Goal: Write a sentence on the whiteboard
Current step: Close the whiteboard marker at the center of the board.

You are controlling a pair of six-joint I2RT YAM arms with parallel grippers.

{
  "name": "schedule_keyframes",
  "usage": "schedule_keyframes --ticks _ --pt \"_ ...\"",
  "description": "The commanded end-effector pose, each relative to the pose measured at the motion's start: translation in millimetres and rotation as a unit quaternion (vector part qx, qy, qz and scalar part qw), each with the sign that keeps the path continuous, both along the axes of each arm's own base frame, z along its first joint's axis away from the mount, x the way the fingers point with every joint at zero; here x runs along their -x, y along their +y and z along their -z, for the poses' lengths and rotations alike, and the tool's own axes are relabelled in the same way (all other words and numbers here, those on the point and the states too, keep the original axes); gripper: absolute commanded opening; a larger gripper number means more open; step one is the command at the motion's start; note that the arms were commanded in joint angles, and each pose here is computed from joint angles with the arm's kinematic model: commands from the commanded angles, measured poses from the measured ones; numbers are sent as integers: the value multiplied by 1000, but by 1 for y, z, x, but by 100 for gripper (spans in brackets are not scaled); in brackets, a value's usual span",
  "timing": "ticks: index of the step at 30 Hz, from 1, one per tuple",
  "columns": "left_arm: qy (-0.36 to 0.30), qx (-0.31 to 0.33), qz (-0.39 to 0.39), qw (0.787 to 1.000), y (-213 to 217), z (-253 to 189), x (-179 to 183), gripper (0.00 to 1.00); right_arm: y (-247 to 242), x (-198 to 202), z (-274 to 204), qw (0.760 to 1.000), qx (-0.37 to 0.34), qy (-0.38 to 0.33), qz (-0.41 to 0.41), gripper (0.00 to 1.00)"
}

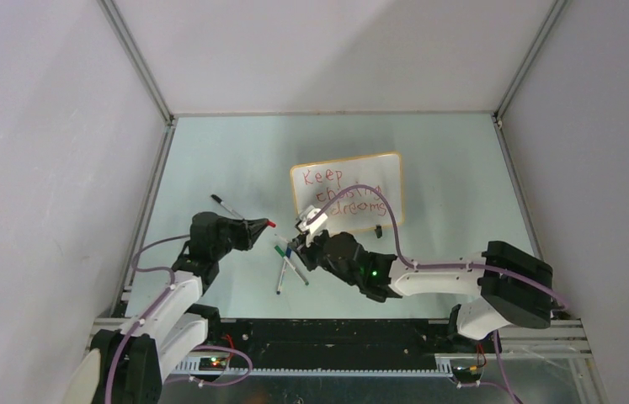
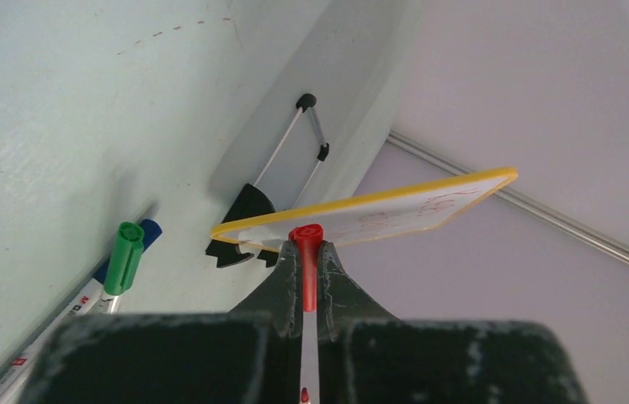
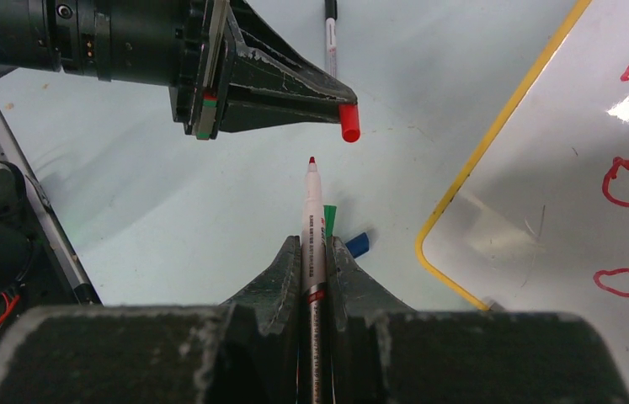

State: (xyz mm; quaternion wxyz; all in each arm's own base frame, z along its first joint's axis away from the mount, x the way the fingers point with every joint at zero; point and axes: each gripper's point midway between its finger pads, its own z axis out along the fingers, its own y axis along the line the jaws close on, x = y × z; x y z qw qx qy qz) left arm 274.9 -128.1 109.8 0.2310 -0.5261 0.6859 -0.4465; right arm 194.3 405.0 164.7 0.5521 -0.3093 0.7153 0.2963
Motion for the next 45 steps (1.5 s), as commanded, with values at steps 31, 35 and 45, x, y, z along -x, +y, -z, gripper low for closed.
schedule_keyframes --ticks 31,35,45 --pt "-19 44 39 998 -17 -11 4 0 5 -28 -20 999 -35 -6 33 0" --pt "-16 45 42 998 -18 -9 4 0 4 -29 -20 999 -34 -5 36 0" --pt "-17 46 47 998 -19 -10 5 0 3 -30 -20 999 -35 -6 37 0"
